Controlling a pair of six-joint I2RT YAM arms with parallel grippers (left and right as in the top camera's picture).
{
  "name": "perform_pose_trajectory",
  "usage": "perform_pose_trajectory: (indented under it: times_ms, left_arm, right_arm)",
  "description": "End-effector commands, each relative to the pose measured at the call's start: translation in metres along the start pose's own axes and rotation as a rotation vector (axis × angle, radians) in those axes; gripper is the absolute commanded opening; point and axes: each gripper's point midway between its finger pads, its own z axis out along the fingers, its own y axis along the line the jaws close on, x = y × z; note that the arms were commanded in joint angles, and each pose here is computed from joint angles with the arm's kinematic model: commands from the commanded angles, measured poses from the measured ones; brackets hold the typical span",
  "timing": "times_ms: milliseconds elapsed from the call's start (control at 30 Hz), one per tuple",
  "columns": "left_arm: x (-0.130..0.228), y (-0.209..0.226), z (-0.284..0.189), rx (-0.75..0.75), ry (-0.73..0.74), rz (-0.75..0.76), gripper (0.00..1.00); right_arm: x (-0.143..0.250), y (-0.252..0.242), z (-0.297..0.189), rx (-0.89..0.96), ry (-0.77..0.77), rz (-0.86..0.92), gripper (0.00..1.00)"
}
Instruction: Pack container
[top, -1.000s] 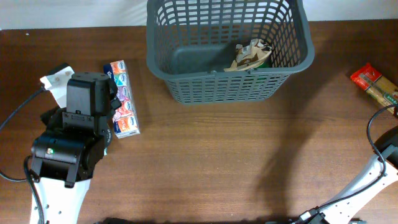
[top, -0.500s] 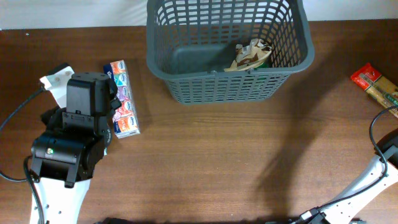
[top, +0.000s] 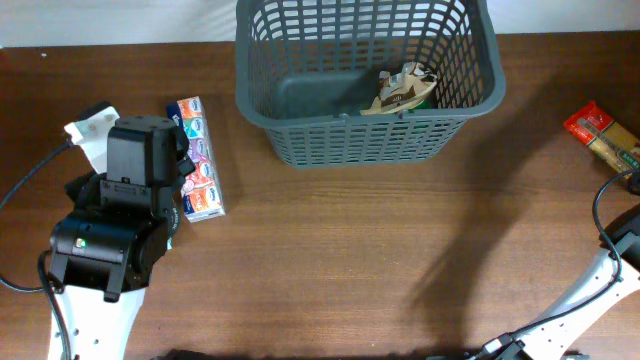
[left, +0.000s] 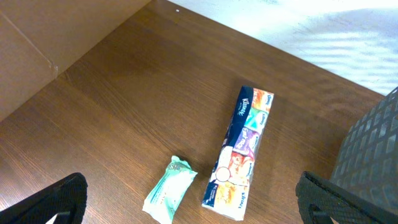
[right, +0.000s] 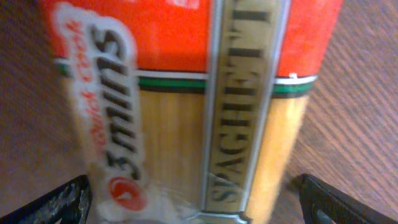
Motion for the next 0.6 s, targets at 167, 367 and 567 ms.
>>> perform_pose_trajectory:
  times_ms: [167,367,567]
  left_arm:
    - [-0.004,0.001,-0.002,0.006,-0.009,-0.001,0.99]
    - [-0.004,0.001,-0.002,0.006,-0.009,-0.001,0.99]
    - [-0.004,0.001,-0.002,0.006,-0.009,-0.001,0.99]
  right_arm:
    - [0.0,-0.034,0.022,0.141,0.017,0.026,0.99]
    - [0.007,-0.051,0.019,0.215,0.06,0.082,0.99]
    - [0.011,-0.066,0.013,0.282,0.142,0.153,0.99]
